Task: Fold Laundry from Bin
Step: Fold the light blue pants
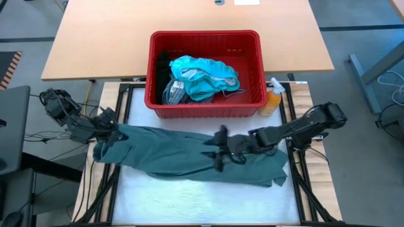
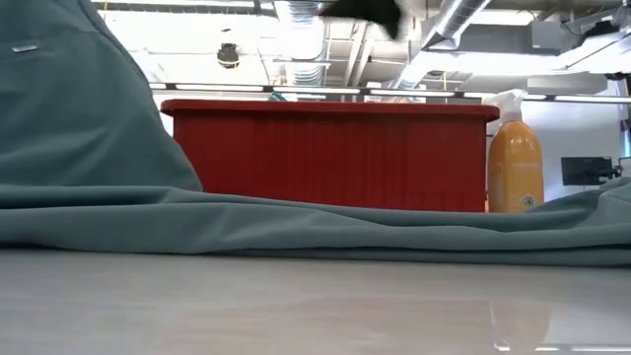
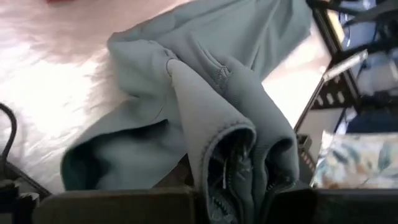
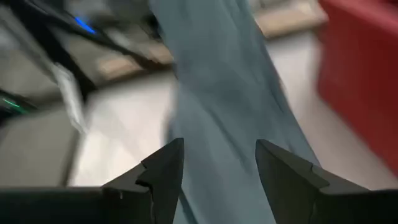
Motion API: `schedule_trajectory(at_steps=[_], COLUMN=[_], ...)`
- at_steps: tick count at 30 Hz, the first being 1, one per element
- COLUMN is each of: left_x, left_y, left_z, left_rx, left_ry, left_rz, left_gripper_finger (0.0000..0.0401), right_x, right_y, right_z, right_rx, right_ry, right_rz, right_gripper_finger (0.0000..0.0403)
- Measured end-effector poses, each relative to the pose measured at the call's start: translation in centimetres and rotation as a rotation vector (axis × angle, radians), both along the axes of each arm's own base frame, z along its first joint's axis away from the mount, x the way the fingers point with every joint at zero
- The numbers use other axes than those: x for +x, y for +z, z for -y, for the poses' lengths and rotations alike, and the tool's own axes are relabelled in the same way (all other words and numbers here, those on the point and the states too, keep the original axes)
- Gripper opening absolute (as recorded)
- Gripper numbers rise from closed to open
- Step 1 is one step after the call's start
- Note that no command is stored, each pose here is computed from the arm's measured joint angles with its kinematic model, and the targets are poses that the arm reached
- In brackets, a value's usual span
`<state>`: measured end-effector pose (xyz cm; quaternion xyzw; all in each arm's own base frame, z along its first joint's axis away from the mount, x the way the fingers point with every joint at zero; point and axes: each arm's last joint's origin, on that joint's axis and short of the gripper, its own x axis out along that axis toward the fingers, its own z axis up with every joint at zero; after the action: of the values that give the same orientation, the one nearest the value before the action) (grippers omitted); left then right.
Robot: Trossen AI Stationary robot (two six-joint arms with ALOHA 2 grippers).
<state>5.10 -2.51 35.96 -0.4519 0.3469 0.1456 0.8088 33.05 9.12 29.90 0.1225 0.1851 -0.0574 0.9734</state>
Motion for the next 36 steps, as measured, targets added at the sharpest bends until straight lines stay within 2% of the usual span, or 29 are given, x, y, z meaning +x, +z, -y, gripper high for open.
schedule_trajectory(at_steps=[4,9,14,18,21,25,29,36], left_x=[1.2,4.2,7.4,9.0,10.0,10.9,11.2,11.3], left_y=[0.3,0.5,-0.6,-1.8,-2.3,-2.3,-1.8,-1.1], left_z=[1.1,3.7,6.4,7.8,8.5,9.3,9.3,9.1], left_rx=[0.038,0.081,0.092,0.094,0.113,0.140,0.187,0.213], left_ry=[-0.114,-0.284,-0.385,-0.421,-0.446,-0.484,-0.476,-0.436], left_rz=[0.017,0.050,-0.022,-0.109,-0.110,-0.051,-0.002,0.032], left_gripper_finger=[0.0029,0.0029,0.0029,0.0029,0.0029,0.0029,0.0029,0.0029], right_x=[3.9,8.7,12.7,14.6,15.7,17.3,18.2,18.4], right_y=[-0.2,-0.1,1.2,3.8,5.0,4.3,3.1,2.6], right_z=[-0.7,-1.0,-1.7,-1.9,-1.7,-1.3,-1.2,-1.5], right_rx=[-0.075,-0.099,-0.199,-0.207,-0.174,-0.159,-0.076,-0.053], right_ry=[0.149,0.244,0.297,0.308,0.344,0.378,0.435,0.482], right_rz=[0.204,0.174,0.103,0.095,0.084,0.039,-0.007,-0.010], right_gripper_finger=[0.0225,0.0233,0.0249,0.0255,0.0256,0.0257,0.0257,0.0257])
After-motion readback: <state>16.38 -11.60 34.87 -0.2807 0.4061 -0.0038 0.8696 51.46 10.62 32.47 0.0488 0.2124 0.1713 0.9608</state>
